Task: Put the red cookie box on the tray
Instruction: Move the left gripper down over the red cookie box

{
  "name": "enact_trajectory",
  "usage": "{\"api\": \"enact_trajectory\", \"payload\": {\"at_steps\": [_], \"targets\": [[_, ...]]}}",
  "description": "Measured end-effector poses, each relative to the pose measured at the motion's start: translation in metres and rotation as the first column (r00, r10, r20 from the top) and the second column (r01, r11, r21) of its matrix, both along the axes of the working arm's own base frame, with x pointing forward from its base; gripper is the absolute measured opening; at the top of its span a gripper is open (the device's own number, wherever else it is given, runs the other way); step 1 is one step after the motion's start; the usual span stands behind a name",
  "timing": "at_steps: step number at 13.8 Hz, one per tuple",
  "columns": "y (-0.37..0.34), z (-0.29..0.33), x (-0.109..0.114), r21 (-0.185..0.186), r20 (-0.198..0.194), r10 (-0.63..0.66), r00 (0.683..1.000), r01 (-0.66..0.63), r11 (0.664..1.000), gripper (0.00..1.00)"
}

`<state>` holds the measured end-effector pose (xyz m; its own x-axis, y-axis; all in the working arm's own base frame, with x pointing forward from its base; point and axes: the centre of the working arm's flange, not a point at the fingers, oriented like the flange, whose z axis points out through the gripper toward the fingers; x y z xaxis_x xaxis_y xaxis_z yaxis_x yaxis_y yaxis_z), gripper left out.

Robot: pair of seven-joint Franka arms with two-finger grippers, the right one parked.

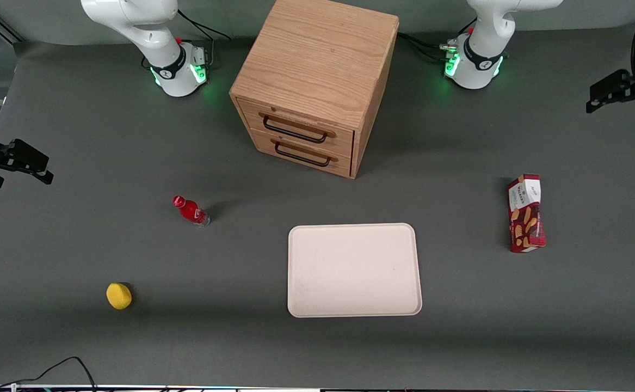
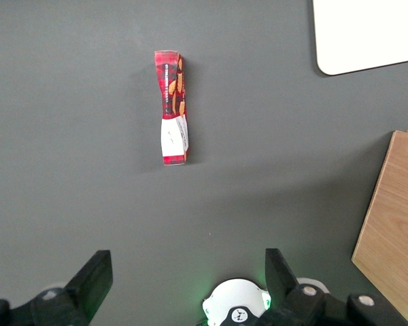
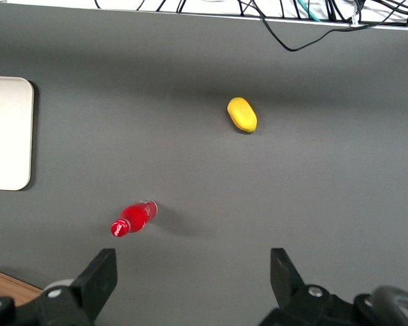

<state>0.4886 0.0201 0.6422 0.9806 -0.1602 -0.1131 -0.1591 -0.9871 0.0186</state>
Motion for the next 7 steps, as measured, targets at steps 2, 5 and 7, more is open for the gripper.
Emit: {"api": "enact_trajectory", "payload": {"at_steps": [2, 5, 7], "targets": [[-0.008, -0.002, 0.0025, 0.002, -0.004, -0.019, 1.0, 0.019, 1.0, 1.0], [-0.0088, -0.004, 0.0048, 0.004, -0.008, -0.023, 1.0, 0.023, 1.0, 1.0], [-0.0036, -0.0075, 0.0069, 0.003, -0.015, -0.014, 1.0, 0.014, 1.0, 1.0]]}}
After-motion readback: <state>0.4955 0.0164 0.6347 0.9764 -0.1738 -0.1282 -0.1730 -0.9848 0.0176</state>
